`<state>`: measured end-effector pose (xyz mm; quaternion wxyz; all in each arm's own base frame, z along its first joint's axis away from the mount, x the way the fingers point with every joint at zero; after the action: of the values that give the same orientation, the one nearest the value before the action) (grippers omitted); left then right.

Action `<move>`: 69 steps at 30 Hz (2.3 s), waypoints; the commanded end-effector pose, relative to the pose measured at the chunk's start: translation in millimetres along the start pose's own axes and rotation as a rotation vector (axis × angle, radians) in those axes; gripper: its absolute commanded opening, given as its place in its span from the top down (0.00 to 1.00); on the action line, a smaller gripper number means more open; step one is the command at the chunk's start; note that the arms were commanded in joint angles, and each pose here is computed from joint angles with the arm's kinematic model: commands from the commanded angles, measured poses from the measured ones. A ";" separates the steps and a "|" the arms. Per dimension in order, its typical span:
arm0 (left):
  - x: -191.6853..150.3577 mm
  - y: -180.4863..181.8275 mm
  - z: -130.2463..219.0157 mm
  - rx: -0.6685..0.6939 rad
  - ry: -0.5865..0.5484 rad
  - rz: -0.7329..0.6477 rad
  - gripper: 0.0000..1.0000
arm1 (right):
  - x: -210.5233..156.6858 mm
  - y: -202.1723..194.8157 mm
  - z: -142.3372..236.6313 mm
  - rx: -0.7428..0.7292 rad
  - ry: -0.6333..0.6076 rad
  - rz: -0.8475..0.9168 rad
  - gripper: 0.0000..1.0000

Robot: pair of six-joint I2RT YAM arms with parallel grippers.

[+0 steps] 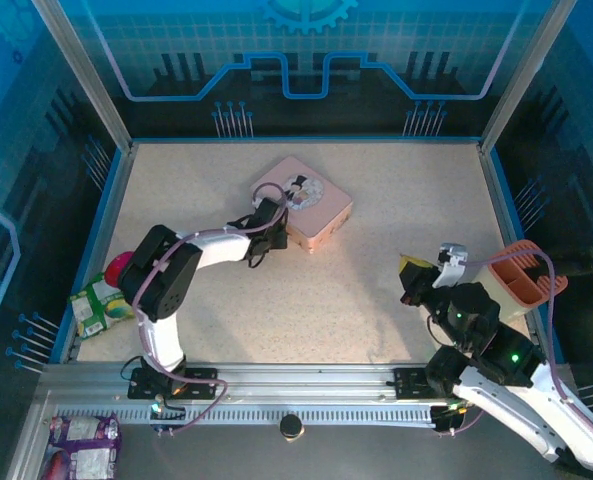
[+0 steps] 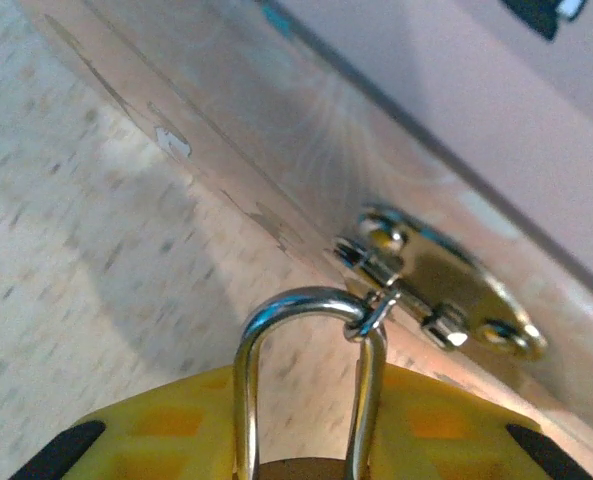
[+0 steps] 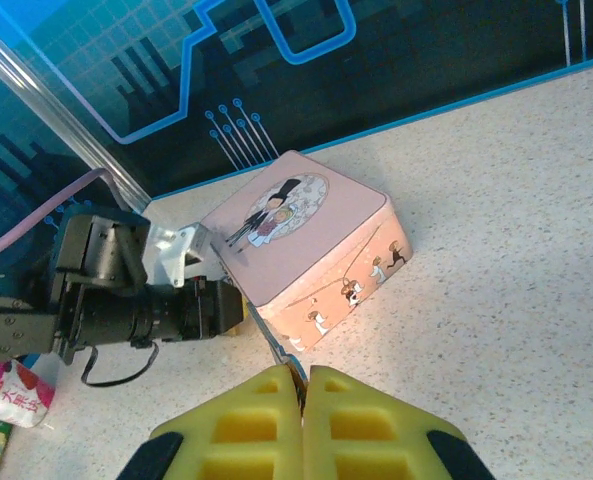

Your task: Unlock a padlock with a key

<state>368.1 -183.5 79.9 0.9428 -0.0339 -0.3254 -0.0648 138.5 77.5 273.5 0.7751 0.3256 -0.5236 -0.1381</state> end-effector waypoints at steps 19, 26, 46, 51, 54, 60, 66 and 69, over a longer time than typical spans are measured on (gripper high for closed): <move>-49.4 -98.4 39.3 -0.092 0.012 -0.119 0.71 | -8.5 -3.9 -6.2 -0.016 0.023 -0.089 1.00; -56.2 -99.7 40.6 -0.152 -0.004 -0.119 0.57 | -6.9 -3.4 -6.6 -0.020 0.016 -0.095 1.00; -60.7 -45.5 86.4 -0.589 -0.240 -0.029 0.39 | -10.6 5.9 -17.6 -0.008 0.057 -0.098 1.00; -62.6 -40.9 72.6 -0.585 -0.216 0.086 0.39 | -14.5 9.9 -24.2 0.001 0.082 -0.107 1.00; -60.9 -45.1 66.7 -0.613 -0.231 0.111 0.40 | -15.6 13.0 -26.7 0.011 0.092 -0.115 1.00; -59.3 -48.7 54.6 -0.609 -0.223 0.122 0.42 | -15.4 17.1 -28.4 0.020 0.101 -0.120 1.00; -59.7 -53.7 46.4 -0.624 -0.204 0.119 0.45 | -15.9 17.1 -28.4 0.022 0.101 -0.126 1.00; -59.8 -53.2 42.2 -0.612 -0.209 0.131 0.49 | -16.1 18.0 -28.7 0.026 0.102 -0.127 1.00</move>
<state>278.2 -219.3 69.3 0.8655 -0.3265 -0.3672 -0.0979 155.8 106.4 256.6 0.8002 0.3504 -0.4589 -0.1626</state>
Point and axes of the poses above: each hand's point on the last joint's axis, 136 mm out from that joint toward the fingers, its own z axis back along the fingers, its own y axis along the line the jaws close on, x = y × z, the point moved 6 cm from there along z, back along the fingers, and after that the axes turned 13 degrees about -z, right-handed, at the moved point
